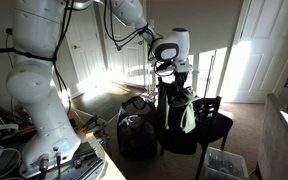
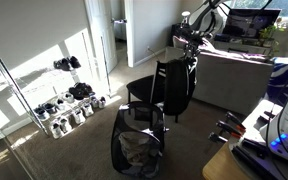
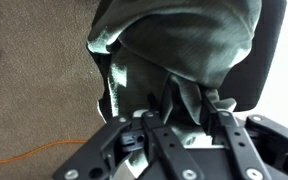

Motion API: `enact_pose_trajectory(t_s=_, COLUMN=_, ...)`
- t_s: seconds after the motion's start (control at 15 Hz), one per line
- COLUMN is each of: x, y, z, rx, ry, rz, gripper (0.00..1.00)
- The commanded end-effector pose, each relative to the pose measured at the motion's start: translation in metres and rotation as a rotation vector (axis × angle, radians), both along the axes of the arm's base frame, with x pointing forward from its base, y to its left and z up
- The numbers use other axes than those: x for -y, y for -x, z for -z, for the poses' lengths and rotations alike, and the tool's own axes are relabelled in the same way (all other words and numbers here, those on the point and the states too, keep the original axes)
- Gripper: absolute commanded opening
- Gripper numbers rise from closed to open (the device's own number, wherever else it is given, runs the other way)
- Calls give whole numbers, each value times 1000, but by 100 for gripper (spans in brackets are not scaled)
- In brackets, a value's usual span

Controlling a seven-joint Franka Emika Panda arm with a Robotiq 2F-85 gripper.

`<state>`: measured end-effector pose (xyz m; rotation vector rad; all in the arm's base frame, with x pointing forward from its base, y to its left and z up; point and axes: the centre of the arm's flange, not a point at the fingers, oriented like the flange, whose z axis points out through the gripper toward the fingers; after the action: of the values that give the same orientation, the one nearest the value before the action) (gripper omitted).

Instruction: Remove the clothing from the back of the chair and put it in the laundry bag.

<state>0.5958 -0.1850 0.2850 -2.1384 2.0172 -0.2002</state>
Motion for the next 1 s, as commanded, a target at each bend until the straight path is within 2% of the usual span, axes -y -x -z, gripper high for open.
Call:
enact_pose_trajectory(t_s=0.0, x=-5, y=9, z=-13, rx=23, ry=2, rz=21, gripper=15)
enact_pose_trajectory(t_s=0.13, x=-5, y=9, z=-15, rx=27, ry=1, rz=18, gripper=6)
enact_pose_trajectory(t_s=0.33, x=-6, y=8, z=-17, rx=34, ry=-2, rz=12, gripper=1)
enact_pose_trajectory(t_s=0.53, x=-4, y=11, z=-28, rx=40, ry=2, rz=-18, gripper=5)
enact_pose_trajectory(t_s=0.67, x=0, y=20, z=-54, rx=49, ry=46, rz=-38, gripper=5)
enact_pose_trajectory(t_s=0.93, x=4, y=38, z=-119, rx=92, ry=195, rz=-106, gripper=5)
